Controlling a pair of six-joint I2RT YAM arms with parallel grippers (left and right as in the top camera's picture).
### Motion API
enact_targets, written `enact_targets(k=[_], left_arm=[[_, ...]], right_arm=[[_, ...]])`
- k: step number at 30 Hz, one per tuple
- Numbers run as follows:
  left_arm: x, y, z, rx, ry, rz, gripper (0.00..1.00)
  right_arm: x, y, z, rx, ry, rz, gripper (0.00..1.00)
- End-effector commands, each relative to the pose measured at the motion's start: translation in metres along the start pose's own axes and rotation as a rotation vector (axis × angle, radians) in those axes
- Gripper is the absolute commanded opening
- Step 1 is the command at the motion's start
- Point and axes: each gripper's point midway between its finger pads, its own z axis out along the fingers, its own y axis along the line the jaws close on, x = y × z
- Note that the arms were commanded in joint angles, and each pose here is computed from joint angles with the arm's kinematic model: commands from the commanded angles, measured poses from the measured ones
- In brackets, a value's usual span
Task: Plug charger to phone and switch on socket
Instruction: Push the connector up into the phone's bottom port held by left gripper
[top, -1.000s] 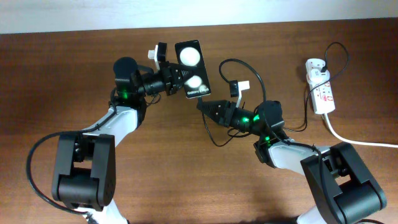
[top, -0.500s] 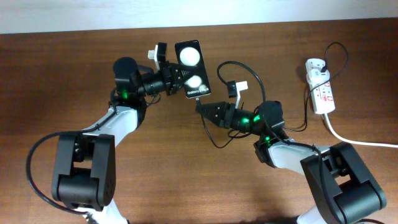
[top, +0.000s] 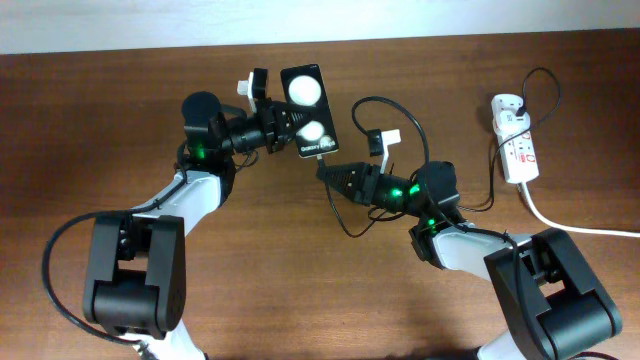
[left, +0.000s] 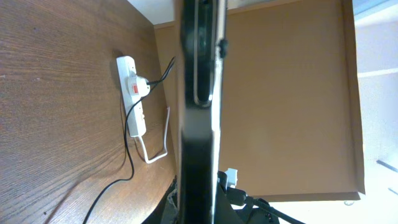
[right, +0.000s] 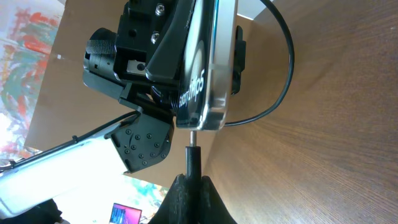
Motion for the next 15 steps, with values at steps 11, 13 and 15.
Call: enact_targets(k=[11,13,15], left_arm=[[-0.0042,-0.0110,-0.0013,0.015,-0.004,0.048,0.00],[-0.0042,-0.0110,-0.0013,0.015,-0.004,0.048,0.00],[-0.0042,-0.0112,-0.0012,0.015,-0.004,0.049,0.00]], right_arm=[[-0.0124,0.0043,0.0011,-0.005,-0.041,-0.035,0.04],[-0.0142,0.0037,0.0010,-0.002,-0.051,-0.034,0.04],[-0.0149,0.0034,0.0010,0.000,-0.055,-0.034,0.04]])
